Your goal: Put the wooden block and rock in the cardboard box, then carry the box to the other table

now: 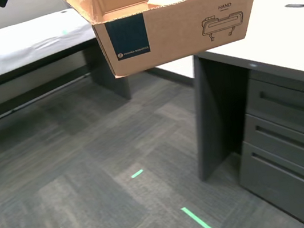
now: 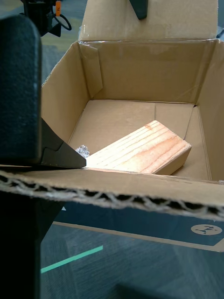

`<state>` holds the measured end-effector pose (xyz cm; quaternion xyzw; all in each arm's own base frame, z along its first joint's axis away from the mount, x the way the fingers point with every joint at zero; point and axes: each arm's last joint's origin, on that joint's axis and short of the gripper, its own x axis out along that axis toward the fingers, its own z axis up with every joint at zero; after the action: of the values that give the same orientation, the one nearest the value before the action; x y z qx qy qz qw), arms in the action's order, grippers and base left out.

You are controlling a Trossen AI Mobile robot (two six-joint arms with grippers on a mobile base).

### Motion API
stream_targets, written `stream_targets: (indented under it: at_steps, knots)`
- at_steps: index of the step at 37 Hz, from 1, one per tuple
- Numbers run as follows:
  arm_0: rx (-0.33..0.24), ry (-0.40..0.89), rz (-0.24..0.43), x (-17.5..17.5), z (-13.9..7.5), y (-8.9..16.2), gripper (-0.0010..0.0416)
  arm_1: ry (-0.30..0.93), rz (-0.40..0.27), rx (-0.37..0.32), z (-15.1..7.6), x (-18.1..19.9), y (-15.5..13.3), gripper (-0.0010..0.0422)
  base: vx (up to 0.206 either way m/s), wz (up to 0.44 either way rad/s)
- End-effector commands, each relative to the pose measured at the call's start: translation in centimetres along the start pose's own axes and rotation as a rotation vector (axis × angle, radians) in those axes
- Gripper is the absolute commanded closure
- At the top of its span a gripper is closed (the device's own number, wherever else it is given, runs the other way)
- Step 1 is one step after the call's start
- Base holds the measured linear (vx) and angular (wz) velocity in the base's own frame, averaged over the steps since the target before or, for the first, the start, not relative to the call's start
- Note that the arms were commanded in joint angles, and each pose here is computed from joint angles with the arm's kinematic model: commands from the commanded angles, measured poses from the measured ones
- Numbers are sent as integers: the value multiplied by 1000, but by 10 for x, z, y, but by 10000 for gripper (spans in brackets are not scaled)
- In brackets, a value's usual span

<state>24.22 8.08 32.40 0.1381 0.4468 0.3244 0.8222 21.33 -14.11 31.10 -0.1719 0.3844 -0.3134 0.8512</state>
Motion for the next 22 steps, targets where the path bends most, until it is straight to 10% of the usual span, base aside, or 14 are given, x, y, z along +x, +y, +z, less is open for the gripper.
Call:
stream_targets:
  at_steps: [1, 22]
  knots:
    - [-6, -8, 14, 0, 1, 1, 406, -3, -20, 1, 1, 0, -2, 413, 69, 210]
    - [-7, -11, 14, 0, 1, 1, 406, -45, -47, 14, 5, -1, -4, 413, 72, 70]
